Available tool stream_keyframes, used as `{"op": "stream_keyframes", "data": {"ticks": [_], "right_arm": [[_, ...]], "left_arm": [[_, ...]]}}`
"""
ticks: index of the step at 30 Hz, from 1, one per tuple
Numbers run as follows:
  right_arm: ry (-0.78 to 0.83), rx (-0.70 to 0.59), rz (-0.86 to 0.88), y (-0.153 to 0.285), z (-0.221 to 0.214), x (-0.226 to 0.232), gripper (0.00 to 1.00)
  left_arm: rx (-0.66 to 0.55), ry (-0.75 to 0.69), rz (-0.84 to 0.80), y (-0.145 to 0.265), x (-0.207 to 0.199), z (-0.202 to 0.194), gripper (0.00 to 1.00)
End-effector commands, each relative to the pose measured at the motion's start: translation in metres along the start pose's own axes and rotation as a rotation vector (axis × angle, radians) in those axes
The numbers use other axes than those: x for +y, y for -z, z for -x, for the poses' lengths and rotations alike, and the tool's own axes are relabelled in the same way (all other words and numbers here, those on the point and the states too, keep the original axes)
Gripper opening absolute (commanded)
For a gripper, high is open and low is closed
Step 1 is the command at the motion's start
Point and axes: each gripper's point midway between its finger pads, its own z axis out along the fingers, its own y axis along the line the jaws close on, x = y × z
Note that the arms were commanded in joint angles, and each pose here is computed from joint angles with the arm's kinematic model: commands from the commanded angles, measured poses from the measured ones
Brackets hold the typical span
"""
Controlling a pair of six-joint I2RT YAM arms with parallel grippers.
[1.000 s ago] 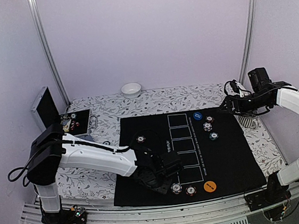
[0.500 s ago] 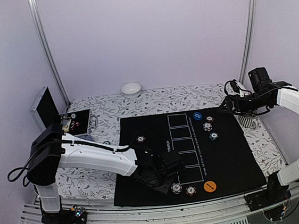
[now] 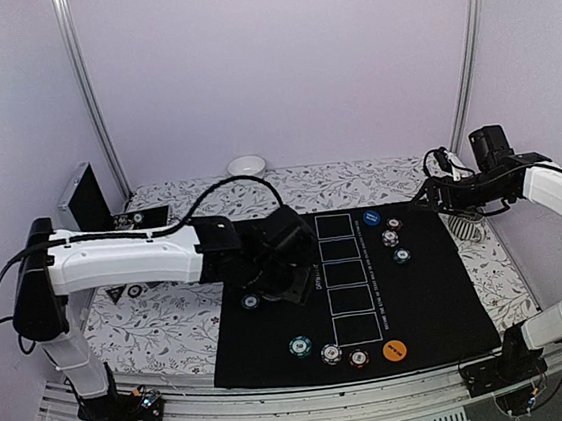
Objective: Distribute texas hold em gaming equipment
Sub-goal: Adjust the poker card in the face-down deck piles.
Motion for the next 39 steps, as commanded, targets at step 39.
{"op": "stream_keyframes", "data": {"ticks": [39], "right_arm": [[0.039,-0.060,-0.018,0.013,0.007,0.004,0.99]], "left_arm": [[-0.149,0.945,0.421,0.027,0.470,-0.088,0.60]]}}
